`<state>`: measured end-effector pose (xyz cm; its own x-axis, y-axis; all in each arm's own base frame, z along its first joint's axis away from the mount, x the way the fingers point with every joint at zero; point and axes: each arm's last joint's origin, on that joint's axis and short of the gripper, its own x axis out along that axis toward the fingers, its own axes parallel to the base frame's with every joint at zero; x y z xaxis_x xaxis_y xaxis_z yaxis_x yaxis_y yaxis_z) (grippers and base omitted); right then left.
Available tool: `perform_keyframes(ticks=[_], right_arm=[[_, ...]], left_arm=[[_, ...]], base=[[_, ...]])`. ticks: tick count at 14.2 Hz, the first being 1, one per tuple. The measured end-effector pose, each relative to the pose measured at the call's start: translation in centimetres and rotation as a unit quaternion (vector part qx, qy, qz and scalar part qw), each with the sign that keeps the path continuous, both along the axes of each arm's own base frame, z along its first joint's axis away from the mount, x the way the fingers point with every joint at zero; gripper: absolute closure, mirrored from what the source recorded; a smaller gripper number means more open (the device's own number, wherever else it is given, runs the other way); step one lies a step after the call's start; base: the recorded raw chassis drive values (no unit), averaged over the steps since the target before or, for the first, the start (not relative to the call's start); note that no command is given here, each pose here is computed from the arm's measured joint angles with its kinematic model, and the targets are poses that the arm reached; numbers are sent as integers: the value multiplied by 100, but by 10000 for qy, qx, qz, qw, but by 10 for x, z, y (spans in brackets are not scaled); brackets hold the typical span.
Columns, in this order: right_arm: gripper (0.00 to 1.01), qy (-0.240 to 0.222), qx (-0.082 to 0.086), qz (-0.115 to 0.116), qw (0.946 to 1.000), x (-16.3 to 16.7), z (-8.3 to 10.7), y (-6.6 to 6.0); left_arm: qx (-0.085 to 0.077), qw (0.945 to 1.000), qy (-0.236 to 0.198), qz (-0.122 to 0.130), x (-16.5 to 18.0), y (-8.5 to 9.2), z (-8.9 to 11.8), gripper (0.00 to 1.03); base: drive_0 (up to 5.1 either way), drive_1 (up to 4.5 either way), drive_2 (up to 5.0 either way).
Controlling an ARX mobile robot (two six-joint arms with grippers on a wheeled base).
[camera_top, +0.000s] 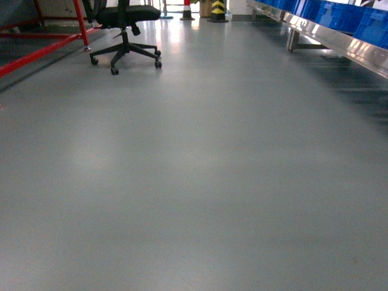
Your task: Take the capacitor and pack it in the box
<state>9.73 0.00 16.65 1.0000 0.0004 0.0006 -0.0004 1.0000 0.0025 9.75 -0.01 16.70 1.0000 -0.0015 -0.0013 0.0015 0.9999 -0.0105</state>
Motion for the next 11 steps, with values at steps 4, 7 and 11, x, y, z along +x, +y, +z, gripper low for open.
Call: perform_keyframes(ticks=[4,7,11], right_arm=[[3,-8,0,-2,10000,0,0,0],[3,-21,0,-10,10000,0,0,0],[3,-8,0,-2,10000,0,0,0]], left_arm=[[0,10000,-2,6,0,0,0,59],[0,10000,8,6,0,0,0,59],[0,10000,6,4,0,0,0,59]], base=[[-509,237,237],[-502,243,243],[-501,244,244]])
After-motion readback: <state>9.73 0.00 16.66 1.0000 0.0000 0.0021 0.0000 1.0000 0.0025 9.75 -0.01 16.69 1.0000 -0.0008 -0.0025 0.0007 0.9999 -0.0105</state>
